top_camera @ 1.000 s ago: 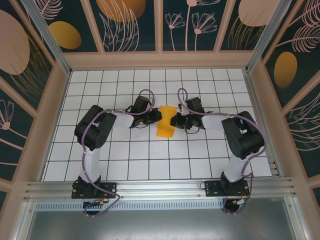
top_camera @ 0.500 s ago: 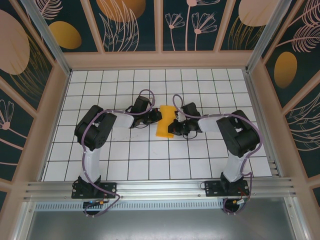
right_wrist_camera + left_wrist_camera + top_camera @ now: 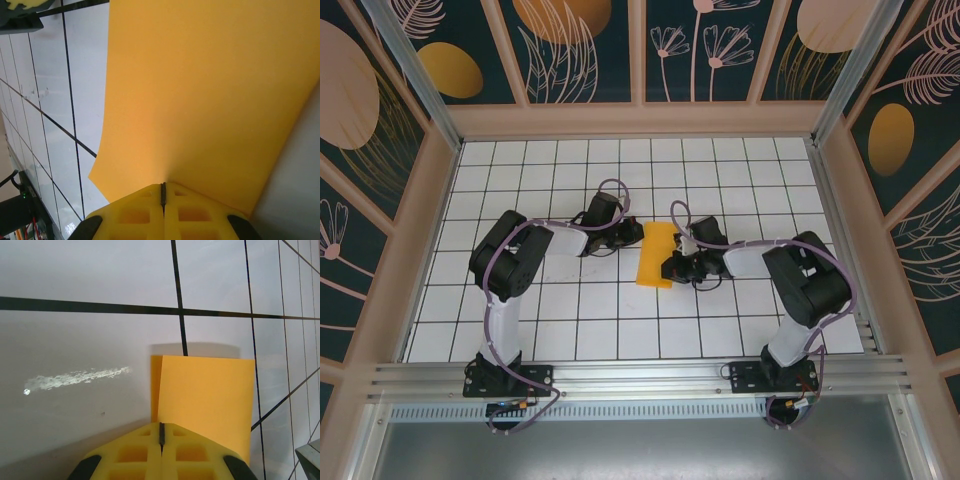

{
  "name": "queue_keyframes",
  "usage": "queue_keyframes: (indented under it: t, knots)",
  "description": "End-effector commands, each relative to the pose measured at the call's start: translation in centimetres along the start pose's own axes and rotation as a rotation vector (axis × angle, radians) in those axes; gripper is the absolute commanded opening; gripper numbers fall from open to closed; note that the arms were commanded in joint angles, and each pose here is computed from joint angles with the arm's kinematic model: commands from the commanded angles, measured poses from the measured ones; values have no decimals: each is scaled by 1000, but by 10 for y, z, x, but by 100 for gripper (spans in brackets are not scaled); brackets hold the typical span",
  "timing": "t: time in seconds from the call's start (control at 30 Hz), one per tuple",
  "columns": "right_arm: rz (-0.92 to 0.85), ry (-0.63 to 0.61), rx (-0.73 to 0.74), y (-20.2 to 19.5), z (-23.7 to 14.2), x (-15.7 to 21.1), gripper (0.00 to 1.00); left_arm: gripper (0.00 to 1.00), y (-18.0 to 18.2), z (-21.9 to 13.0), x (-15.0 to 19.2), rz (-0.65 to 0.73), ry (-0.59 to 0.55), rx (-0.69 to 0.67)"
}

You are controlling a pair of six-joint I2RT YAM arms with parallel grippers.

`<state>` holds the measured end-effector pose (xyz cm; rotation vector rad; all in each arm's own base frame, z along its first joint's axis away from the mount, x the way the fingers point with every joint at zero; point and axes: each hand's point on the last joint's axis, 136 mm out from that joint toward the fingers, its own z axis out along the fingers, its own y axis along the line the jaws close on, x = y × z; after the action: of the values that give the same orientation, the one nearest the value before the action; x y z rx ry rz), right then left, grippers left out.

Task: Fold a paper plane with a square sheet of paper (pick it up from the middle)
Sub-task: Fold the square sheet of paper in half at the center of the table.

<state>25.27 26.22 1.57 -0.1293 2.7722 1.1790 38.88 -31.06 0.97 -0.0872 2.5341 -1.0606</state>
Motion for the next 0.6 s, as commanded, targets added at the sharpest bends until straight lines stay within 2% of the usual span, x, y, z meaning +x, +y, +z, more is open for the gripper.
queue_keyframes:
  t: [0.0, 0.2, 0.33, 0.43, 0.57]
  knots:
    - [66, 92, 84, -24, 3, 34, 6, 2, 125, 4, 75, -111, 163, -400]
    - [70, 47, 101, -23, 5, 18, 6, 2, 115, -2, 75, -78, 169, -366]
    - [73, 4, 103, -20, 8, 3, 6, 6, 73, -17, 45, 10, 108, -280]
    - [70, -30, 94, -16, 10, -9, 6, 9, 28, -32, 9, 84, 25, -204]
    - [67, -62, 69, -10, 15, -23, 6, 10, -2, -49, -6, 118, -22, -136]
